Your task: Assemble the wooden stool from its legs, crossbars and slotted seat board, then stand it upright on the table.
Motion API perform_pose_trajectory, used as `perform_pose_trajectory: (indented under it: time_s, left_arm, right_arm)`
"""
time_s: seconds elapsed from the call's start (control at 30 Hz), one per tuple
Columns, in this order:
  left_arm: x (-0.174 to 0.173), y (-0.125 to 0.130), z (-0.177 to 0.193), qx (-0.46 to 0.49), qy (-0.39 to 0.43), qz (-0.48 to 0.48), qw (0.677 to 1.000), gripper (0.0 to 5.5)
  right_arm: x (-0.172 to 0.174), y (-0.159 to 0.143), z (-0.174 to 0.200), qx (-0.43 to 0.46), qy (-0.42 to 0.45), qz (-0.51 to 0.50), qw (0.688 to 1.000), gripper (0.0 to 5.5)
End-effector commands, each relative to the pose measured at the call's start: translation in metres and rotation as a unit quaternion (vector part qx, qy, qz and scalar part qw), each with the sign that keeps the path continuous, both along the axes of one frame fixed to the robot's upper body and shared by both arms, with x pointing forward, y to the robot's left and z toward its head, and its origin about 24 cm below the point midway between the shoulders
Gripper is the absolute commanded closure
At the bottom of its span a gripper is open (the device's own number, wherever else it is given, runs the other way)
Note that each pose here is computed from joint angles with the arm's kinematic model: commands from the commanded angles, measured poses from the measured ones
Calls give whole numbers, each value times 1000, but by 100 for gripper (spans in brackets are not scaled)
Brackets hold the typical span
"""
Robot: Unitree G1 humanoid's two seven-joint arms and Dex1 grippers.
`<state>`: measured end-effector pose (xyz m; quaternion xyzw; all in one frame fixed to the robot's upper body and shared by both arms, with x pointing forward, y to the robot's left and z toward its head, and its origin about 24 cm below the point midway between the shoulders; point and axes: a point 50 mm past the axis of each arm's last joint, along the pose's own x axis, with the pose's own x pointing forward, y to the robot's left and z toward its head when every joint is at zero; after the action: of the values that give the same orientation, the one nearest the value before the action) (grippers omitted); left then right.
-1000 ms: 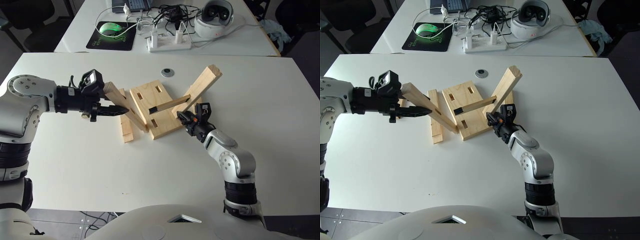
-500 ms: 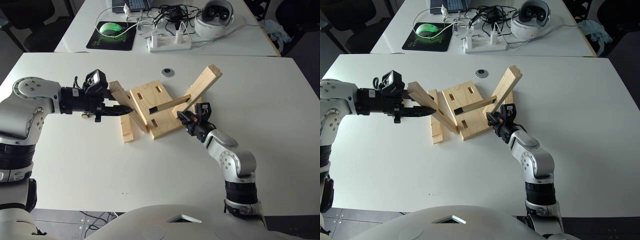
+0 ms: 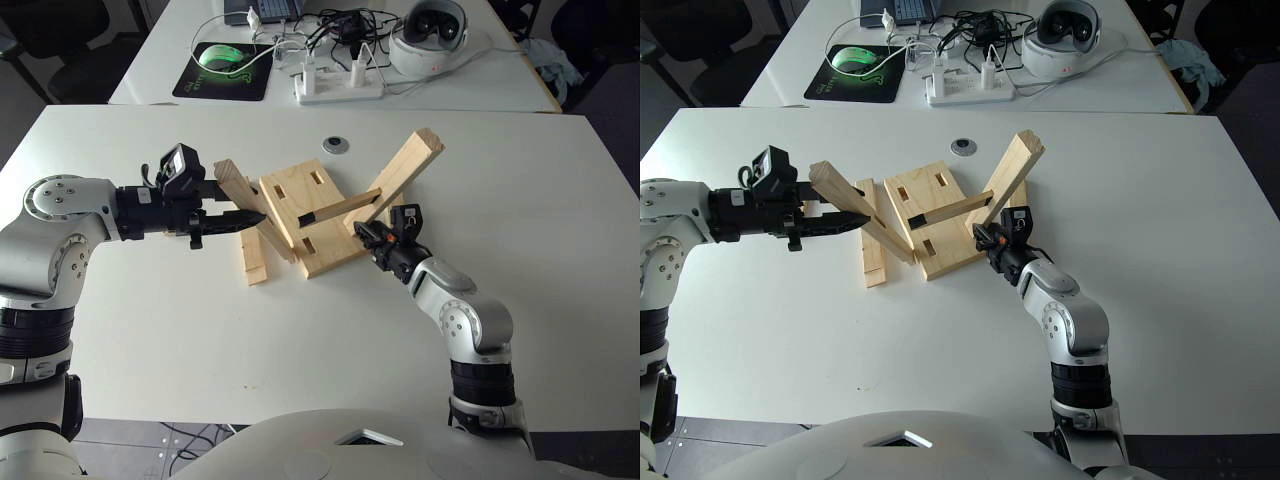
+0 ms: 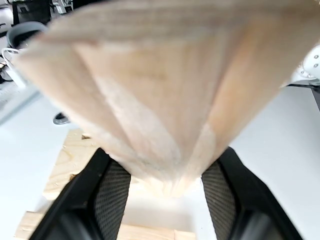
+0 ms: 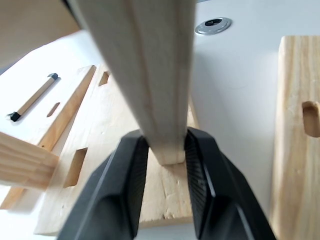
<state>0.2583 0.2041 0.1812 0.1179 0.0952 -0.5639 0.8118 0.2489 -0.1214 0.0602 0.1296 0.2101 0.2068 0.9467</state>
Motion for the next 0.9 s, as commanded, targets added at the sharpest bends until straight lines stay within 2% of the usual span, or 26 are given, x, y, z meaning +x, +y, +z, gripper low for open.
perform_pose_trajectory:
  time_s: [0.03,0.2,0.53,0.9]
  left_arm:
    - [-5,0,14,-15,-21,-6,1000,347]
    - [-7,3,19,-20,-23,2,1000,347]
    - [-13,-7,-9,-49,3,37,998,347]
    - [-13,-12,-17,-54,-11,78,995,347]
  right_arm:
    - [-4,-6,-14,-7,39,-7,999,447]
    - [-4,-9,-14,-7,39,-12,999,447]
    - [-3,-6,-13,-6,41,-3,999,447]
    - [-3,-3,-12,-6,42,7,999,447]
